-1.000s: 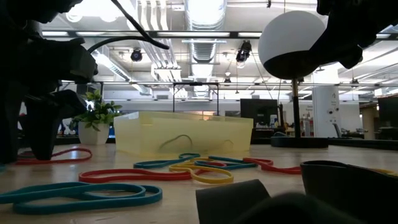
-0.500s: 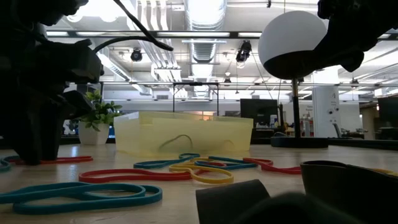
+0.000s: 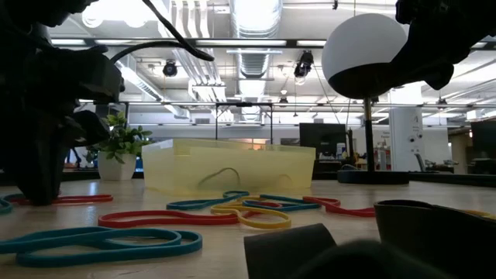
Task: Pick and place rubber bands into bin
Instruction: Put the red rubber band into the yellow bin
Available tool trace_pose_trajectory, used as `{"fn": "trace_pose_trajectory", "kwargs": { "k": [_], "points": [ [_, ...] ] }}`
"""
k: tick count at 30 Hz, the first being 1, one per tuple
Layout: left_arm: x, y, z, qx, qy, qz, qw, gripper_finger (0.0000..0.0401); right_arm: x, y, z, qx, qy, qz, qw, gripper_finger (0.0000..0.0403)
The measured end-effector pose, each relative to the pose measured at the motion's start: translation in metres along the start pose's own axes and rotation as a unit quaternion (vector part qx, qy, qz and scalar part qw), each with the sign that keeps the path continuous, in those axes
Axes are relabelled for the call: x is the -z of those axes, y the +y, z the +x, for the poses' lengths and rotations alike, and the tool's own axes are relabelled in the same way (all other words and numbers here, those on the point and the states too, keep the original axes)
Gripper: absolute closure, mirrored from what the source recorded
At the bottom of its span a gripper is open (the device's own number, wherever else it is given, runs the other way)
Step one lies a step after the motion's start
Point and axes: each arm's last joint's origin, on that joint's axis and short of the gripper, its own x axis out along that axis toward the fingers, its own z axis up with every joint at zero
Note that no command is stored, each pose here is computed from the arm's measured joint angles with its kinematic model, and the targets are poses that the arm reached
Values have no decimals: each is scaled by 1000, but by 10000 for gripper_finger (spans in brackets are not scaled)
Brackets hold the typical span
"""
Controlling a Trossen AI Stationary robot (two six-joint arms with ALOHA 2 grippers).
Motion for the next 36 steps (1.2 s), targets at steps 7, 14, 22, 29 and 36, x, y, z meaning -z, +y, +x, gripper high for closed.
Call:
{"fn": "trace_pose_trajectory", "kwargs": {
  "k": [7,14,22,29,36],
  "points": [
    [-11,2,-31,-27,-92,1,995,401,0,0,0,1,0,-1,1000,346],
    [-17,5,-56,-38,-161,-2,986,401,0,0,0,0,-1,0,1000,346],
    [-2,15,-40,-69,-57,-27,996,394,0,0,0,-1,-2,2,1000,346],
    [-3,8,-22,-20,-23,-36,999,310,0,0,0,0,-4,2,1000,346],
    [-2,7,-13,-24,-7,-36,999,213,0,0,0,0,-4,2,1000,346]
  ]
}}
